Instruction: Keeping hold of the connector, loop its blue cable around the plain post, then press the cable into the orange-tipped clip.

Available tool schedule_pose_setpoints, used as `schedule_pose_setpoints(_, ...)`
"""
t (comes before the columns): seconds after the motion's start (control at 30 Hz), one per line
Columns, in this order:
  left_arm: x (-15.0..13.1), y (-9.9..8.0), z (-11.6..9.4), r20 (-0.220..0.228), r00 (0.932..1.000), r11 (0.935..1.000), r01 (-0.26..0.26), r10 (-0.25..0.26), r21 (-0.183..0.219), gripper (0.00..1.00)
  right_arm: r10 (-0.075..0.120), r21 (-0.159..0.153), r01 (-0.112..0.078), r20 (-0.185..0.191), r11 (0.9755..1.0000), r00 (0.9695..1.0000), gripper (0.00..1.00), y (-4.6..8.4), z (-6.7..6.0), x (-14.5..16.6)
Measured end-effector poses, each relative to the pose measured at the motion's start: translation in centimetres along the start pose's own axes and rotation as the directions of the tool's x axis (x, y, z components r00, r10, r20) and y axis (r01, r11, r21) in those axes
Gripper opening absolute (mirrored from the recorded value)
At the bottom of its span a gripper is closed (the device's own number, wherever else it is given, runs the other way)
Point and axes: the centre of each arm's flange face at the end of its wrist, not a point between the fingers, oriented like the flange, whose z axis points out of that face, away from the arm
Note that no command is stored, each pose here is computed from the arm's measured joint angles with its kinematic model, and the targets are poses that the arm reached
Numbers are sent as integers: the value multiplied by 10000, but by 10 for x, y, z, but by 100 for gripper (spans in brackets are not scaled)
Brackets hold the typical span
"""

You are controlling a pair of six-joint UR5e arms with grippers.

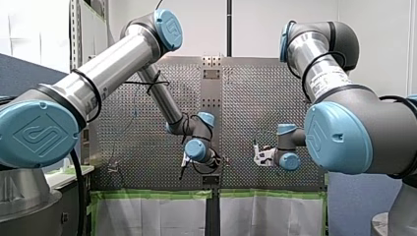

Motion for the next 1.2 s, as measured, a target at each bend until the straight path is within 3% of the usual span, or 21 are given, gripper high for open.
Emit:
schedule_pose_setpoints(0.4,-7,-14,4,658,9945,9936,757,-814,838,100,29,69,-29,-22,10000,10000,0,0,0,0)
schedule_pose_setpoints(1.2,-6,-18,2,593,9918,9899,1070,-1128,934,100,52,113,-52,8,9999,10000,0,0,0,0)
